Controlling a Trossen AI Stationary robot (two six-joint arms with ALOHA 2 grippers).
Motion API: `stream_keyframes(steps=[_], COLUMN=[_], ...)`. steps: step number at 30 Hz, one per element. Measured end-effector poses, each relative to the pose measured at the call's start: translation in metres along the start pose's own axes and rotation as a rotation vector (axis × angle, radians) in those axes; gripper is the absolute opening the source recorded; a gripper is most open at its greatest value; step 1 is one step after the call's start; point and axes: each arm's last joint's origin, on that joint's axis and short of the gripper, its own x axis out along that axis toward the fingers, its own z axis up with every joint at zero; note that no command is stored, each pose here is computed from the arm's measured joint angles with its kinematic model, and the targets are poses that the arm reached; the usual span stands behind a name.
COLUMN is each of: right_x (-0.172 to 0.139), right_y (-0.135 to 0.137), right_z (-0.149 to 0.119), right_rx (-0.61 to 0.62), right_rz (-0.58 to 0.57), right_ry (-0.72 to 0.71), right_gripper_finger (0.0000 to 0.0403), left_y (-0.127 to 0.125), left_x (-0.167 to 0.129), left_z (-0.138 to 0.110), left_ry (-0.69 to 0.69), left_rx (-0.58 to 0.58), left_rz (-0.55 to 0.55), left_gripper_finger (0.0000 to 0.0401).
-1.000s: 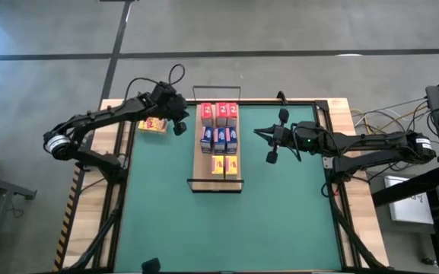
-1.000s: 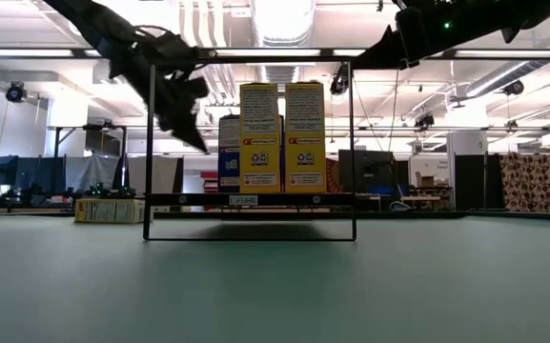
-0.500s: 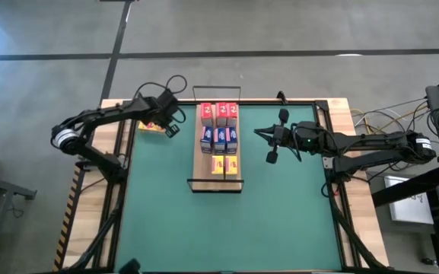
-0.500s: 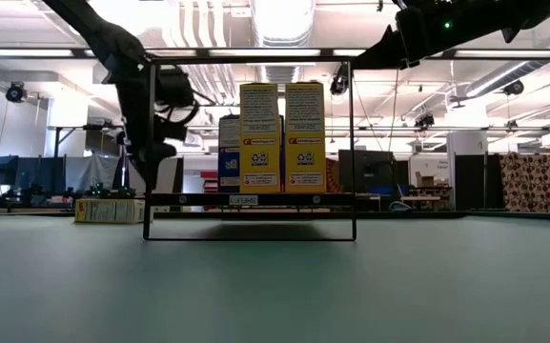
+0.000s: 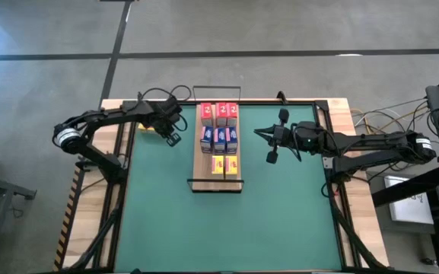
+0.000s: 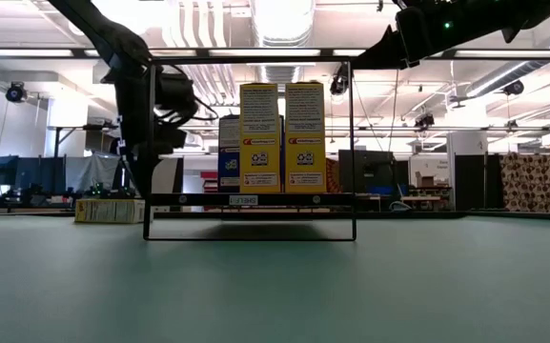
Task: Stack cereal on shelf
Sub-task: Put the yellow cereal box on the shelf and align it with the other yellow cereal box
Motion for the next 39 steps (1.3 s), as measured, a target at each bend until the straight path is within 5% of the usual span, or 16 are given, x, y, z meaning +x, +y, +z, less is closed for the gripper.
stream_keyframes(steps=[9, 27, 39], right_x=[0.000, 0.000, 0.000], right_y=[0.000, 0.000, 0.000], right_z=[0.000, 0.000, 0.000], right_rx=[0.000, 0.000, 0.002], right_rz=[0.000, 0.000, 0.000], right_ry=[0.000, -0.002, -0.002], right_gripper_finger=[0.0009, 0.0009, 0.0009], left_y=[0.010, 0.008, -0.011], left_x=[-0.001, 0.011, 0.008], left_z=[0.000, -0.007, -0.011], left_ry=[-0.007, -0.020, 0.027], left_rx=[-0.034, -0.073, -0.070], left_rz=[0.296, 0.284, 0.069], left_gripper_finger=[0.0000, 0.0000, 0.0000])
